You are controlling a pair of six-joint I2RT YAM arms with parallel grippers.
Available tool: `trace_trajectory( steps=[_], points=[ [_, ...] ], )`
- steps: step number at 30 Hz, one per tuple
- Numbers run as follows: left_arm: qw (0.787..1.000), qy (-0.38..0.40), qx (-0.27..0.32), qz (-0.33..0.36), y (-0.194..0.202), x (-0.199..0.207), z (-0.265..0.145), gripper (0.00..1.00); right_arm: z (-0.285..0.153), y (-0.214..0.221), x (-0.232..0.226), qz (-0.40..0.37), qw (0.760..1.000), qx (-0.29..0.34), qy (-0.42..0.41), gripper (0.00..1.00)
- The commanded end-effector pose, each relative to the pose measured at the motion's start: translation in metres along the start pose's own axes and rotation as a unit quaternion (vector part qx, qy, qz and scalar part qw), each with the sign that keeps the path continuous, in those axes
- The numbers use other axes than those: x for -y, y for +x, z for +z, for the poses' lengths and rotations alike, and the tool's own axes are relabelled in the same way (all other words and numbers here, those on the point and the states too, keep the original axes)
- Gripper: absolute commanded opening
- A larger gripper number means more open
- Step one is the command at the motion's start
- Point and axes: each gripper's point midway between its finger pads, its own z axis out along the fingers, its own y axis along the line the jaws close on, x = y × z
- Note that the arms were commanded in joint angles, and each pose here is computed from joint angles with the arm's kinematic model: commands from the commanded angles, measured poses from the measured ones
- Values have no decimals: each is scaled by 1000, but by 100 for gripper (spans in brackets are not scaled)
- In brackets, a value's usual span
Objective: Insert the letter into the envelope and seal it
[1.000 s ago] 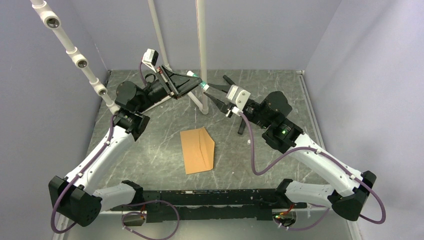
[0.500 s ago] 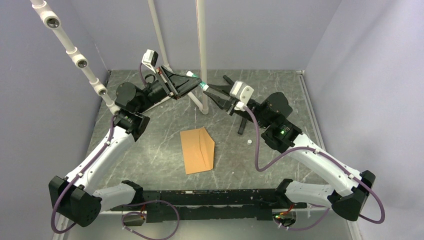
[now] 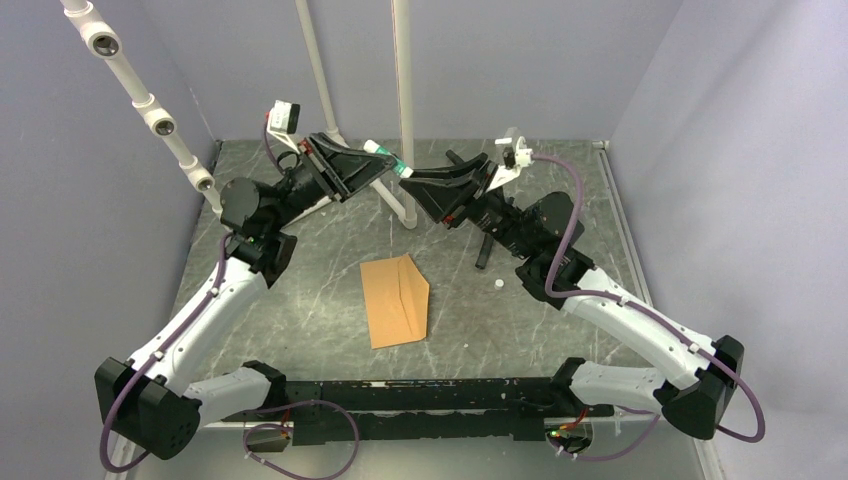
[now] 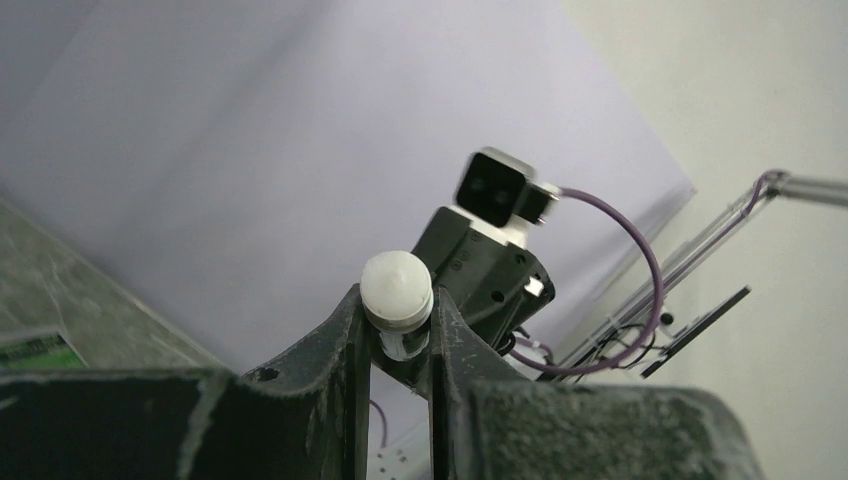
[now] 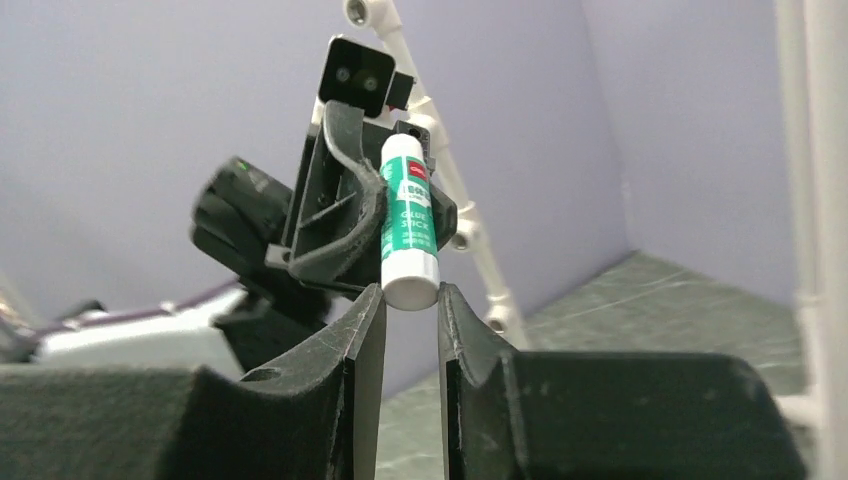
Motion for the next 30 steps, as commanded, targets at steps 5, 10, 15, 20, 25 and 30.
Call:
trace_trajectory(
  steps=[5, 10, 15, 20, 25, 30],
  points=[
    [979, 133, -43, 151, 21, 38, -12, 2, -14, -74, -20, 263, 948, 175, -26, 3],
    [969, 150, -57, 188, 24, 47, -14, 3, -20, -69, -15, 384, 901, 196, -43, 4],
    [963, 151, -61, 216, 23, 51, -14, 2, -19, -63, -17, 436, 877, 192, -67, 7],
    [967, 140, -44, 206, 17, 49, -11, 2, -17, -62, -30, 394, 898, 171, -90, 37],
    [981, 102, -16, 161, 4, 47, -8, 3, -23, -54, -42, 150, 978, 121, -76, 63],
    [998, 28, 17, 44, -10, 31, -2, 3, -36, -38, -18, -131, 989, 68, -29, 65]
  ],
)
